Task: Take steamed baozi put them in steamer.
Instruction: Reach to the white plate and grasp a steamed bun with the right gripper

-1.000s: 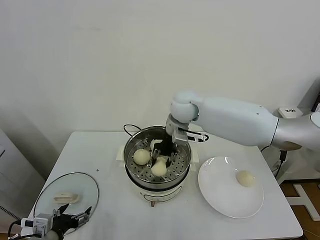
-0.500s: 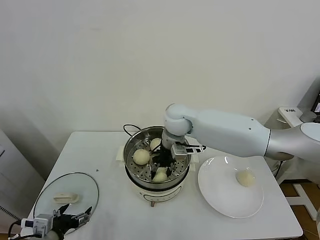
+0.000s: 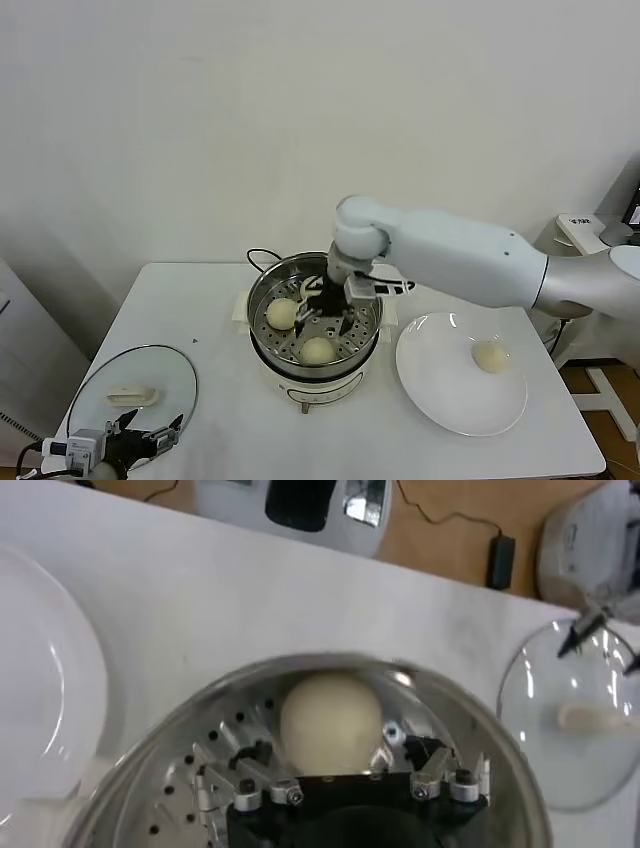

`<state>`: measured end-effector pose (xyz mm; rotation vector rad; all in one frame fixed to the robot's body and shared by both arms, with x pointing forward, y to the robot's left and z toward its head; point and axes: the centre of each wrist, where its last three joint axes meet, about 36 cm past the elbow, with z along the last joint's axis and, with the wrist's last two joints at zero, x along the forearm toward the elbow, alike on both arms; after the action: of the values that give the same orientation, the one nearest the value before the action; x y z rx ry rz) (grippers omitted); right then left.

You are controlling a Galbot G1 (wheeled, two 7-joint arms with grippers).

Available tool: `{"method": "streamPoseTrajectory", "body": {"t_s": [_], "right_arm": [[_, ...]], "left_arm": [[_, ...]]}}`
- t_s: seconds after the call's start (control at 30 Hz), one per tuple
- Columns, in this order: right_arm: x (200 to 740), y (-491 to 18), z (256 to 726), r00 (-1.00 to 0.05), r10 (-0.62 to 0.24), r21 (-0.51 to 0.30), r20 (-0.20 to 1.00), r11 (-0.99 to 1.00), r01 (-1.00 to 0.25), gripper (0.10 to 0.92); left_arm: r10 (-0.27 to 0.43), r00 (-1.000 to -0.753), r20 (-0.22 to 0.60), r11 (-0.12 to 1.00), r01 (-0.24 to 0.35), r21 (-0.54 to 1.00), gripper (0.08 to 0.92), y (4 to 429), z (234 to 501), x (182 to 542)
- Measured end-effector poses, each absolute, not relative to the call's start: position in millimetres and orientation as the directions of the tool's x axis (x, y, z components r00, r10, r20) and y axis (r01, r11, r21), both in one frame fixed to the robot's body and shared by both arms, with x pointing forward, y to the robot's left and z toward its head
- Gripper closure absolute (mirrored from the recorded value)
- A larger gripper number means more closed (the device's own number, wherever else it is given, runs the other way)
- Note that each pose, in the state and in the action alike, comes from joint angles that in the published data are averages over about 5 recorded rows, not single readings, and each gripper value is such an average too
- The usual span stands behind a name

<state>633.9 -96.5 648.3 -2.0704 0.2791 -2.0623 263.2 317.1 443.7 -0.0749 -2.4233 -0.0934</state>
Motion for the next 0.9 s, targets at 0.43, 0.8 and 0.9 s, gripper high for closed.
{"method": "streamPoseTrajectory", "body": {"t_s": [0.43,0.8,0.9], "right_arm": [[676,-247,696,-0.136,-0.227,-0.262,0.964,-0.741,-0.618,0.200],[670,-385,669,-0.137,-0.183,-0.201,0.974,-0.402,-0.894,0.200],[666,-408,655,-0.126,-0.178,-0.181,0.976,-0.341,-0.922,0.200]], "left_arm": [[0.030,-0.757,0.653,0.996,0.080,0.047,0.177,317,445,263],[0.035,-0.760,0.649,0.996,0.082,0.042,0.177,315,447,263],[0.036,-0.760,0.649,0.996,0.082,0.041,0.177,315,447,263]]}}
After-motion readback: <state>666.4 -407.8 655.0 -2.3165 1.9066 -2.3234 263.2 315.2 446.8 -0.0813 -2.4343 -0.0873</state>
